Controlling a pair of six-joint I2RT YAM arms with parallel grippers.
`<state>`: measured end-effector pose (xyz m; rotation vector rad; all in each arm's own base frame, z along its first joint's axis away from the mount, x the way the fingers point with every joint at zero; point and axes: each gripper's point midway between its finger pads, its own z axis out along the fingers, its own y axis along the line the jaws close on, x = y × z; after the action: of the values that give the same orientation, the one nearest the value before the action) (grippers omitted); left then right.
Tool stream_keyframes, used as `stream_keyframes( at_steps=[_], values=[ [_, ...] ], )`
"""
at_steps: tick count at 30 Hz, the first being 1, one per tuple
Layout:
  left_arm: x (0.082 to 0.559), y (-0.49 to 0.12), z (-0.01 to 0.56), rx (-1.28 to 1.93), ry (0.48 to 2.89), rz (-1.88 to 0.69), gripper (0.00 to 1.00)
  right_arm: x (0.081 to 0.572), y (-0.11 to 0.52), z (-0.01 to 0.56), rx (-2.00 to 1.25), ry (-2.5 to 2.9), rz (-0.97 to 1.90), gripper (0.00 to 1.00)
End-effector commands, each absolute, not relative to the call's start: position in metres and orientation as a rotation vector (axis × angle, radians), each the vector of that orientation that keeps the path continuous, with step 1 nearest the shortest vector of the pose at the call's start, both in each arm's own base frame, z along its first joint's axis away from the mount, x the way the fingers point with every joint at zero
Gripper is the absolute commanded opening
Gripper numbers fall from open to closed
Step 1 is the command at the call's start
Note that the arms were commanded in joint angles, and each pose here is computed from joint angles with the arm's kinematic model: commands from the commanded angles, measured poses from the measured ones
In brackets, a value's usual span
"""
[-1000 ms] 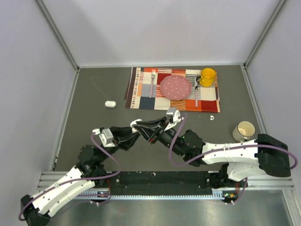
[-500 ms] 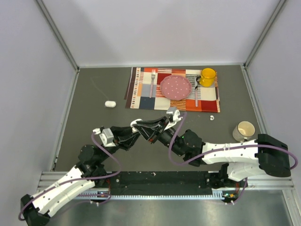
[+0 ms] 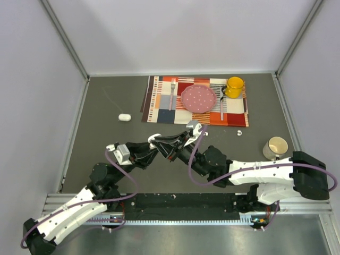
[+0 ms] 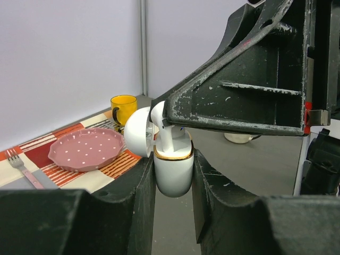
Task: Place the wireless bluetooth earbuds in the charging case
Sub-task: Insert the left earbud into the left side groove of the charging case.
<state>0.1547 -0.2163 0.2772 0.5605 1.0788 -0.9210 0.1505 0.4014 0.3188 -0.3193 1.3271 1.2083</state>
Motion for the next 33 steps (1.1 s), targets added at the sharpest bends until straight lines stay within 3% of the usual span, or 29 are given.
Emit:
stream_keyframes(
  at_steps=[1, 29, 33],
  values=[
    [0.146, -0.206, 0.315, 0.511, 0.924, -0.927, 0.00, 0.152, 0.399, 0.318, -0.319, 1.364, 1.159, 0.00],
    [0.148, -0.204, 0.314, 0.511, 0.925, -0.909, 0.00, 0.163, 0.396, 0.322, -0.362, 1.463, 0.973, 0.00],
    [0.148, -0.204, 0.314, 0.509, 0.926, -0.906, 0.00, 0.162, 0.397, 0.322, -0.365, 1.462, 0.978, 0.08]
  ],
)
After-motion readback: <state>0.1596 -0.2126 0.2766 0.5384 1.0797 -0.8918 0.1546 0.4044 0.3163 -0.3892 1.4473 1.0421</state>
